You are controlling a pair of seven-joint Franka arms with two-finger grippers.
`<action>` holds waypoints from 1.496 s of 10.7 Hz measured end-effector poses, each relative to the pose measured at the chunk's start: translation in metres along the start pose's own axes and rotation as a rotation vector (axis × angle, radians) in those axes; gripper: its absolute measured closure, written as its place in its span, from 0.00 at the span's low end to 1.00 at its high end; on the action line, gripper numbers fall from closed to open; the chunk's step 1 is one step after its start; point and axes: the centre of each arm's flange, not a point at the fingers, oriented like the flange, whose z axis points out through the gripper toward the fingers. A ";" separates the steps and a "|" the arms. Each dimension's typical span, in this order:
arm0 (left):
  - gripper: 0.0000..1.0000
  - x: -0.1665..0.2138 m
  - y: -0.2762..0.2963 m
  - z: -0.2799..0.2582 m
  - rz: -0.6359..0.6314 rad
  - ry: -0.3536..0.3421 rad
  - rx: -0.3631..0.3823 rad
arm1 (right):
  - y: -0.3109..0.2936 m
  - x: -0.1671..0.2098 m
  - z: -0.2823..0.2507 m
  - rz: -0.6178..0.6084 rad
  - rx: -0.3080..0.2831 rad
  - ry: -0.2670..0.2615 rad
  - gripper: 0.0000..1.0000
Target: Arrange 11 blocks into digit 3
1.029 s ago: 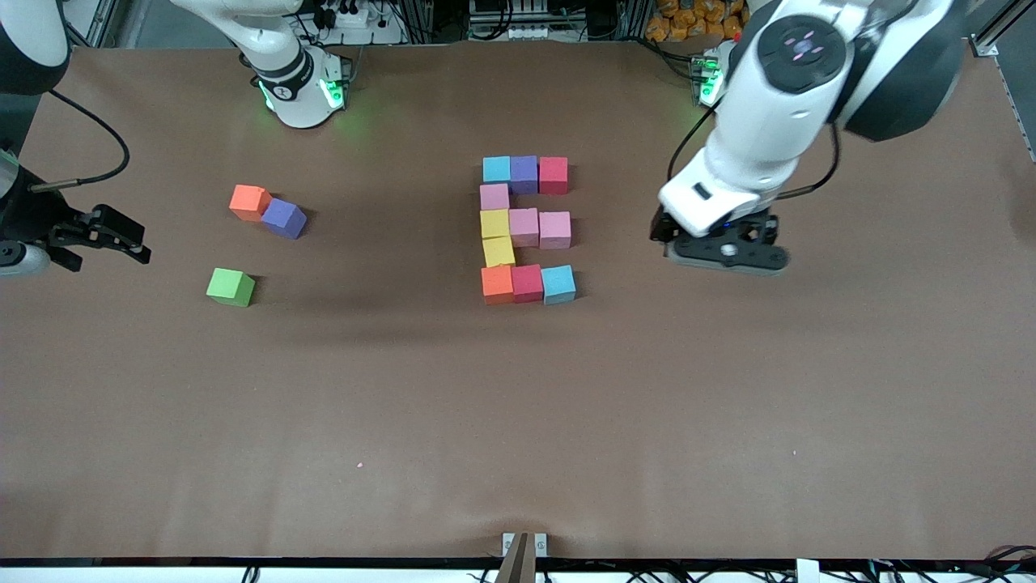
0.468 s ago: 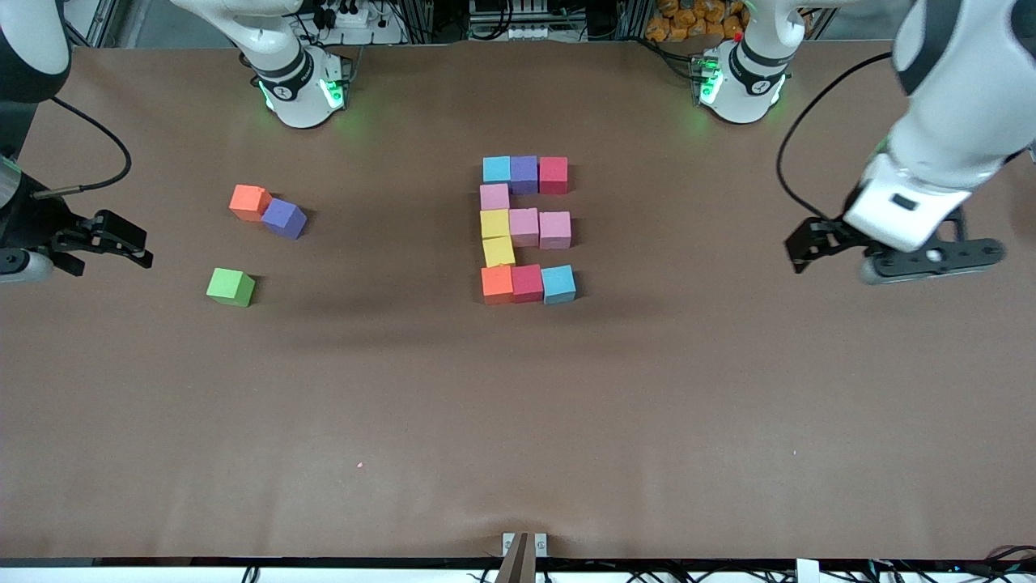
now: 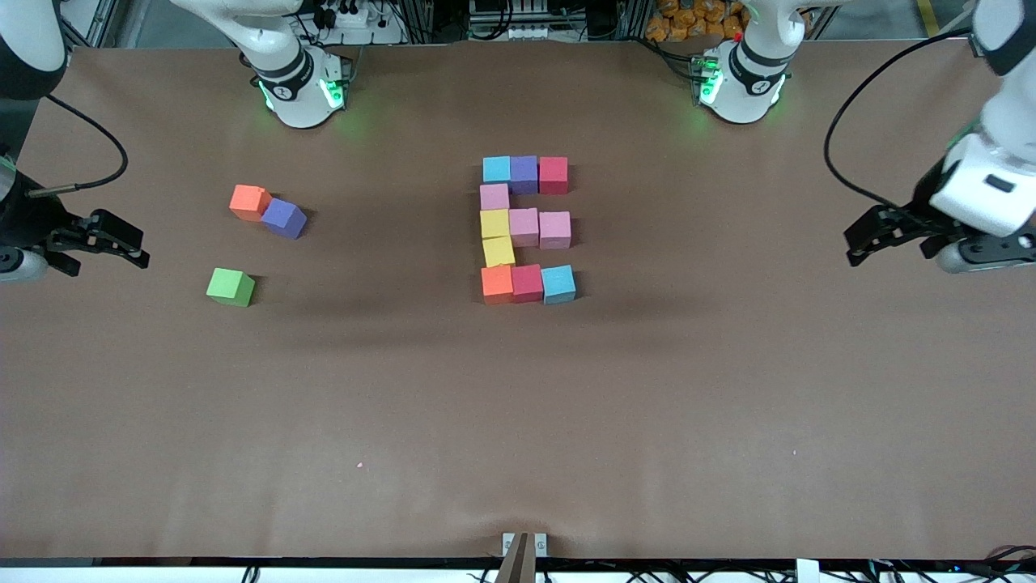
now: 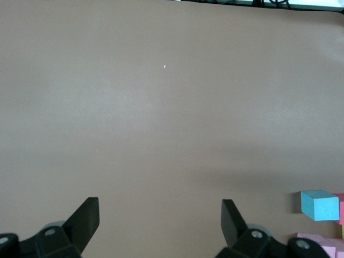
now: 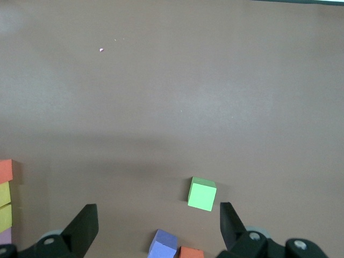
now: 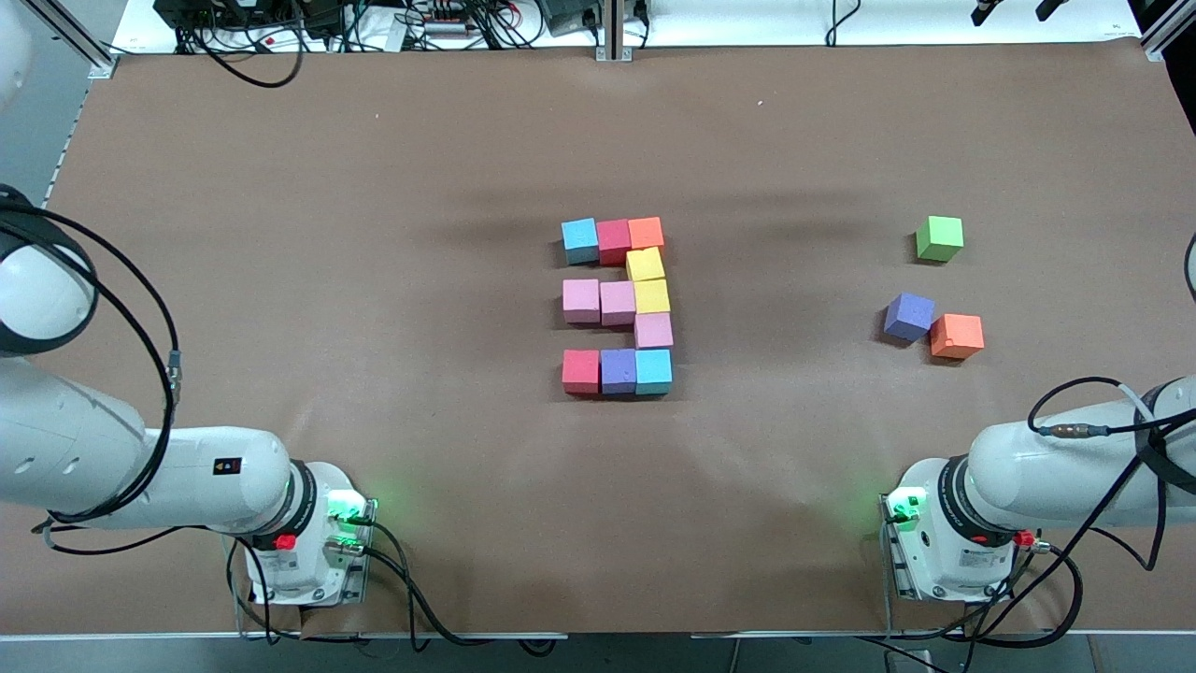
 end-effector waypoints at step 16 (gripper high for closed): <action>0.00 -0.016 -0.039 -0.029 -0.017 -0.067 0.018 | 0.005 0.001 0.012 -0.009 -0.044 -0.038 0.00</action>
